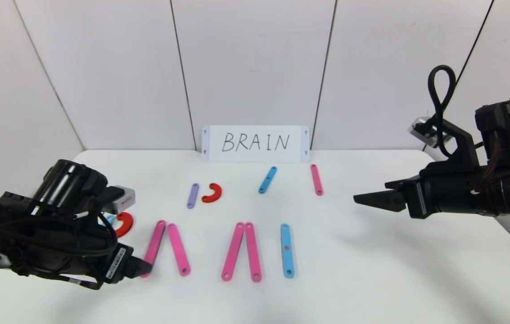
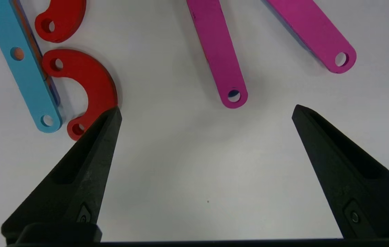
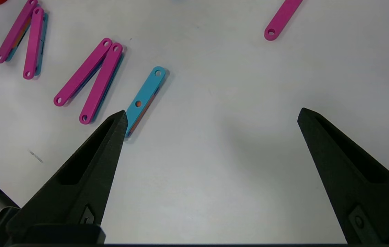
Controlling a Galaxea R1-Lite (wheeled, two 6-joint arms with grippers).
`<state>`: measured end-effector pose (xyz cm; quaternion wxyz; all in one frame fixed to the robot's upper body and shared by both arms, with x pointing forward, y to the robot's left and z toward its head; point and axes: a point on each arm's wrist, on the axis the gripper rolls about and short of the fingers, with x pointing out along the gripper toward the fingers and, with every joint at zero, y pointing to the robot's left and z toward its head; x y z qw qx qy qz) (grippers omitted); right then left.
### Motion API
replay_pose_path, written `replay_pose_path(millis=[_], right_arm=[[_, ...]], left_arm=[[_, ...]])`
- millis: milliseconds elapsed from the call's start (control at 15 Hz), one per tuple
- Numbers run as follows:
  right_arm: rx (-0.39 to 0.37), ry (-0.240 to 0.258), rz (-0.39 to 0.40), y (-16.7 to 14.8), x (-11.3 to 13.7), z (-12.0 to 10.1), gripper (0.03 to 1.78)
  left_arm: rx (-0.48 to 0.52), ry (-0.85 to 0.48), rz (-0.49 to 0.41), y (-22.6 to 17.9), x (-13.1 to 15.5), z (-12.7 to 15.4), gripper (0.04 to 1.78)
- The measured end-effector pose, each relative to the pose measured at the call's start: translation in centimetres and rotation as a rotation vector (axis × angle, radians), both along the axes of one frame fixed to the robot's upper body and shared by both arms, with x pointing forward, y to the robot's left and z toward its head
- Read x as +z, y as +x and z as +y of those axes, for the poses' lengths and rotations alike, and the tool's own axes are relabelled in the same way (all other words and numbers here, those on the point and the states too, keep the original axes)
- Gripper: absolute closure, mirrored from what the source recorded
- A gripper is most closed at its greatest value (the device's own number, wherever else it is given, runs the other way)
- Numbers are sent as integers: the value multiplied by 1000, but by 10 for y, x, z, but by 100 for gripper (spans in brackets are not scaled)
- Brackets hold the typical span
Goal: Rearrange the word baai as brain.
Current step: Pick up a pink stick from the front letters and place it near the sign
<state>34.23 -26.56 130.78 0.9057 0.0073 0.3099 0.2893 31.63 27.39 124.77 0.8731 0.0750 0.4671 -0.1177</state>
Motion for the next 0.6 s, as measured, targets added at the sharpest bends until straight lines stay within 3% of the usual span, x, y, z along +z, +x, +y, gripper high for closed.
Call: replay_pose_path(millis=[600], right_arm=[[0, -1, 7, -1, -2, 0, 8]], left_arm=[[86, 26, 13, 31, -29, -17, 8]])
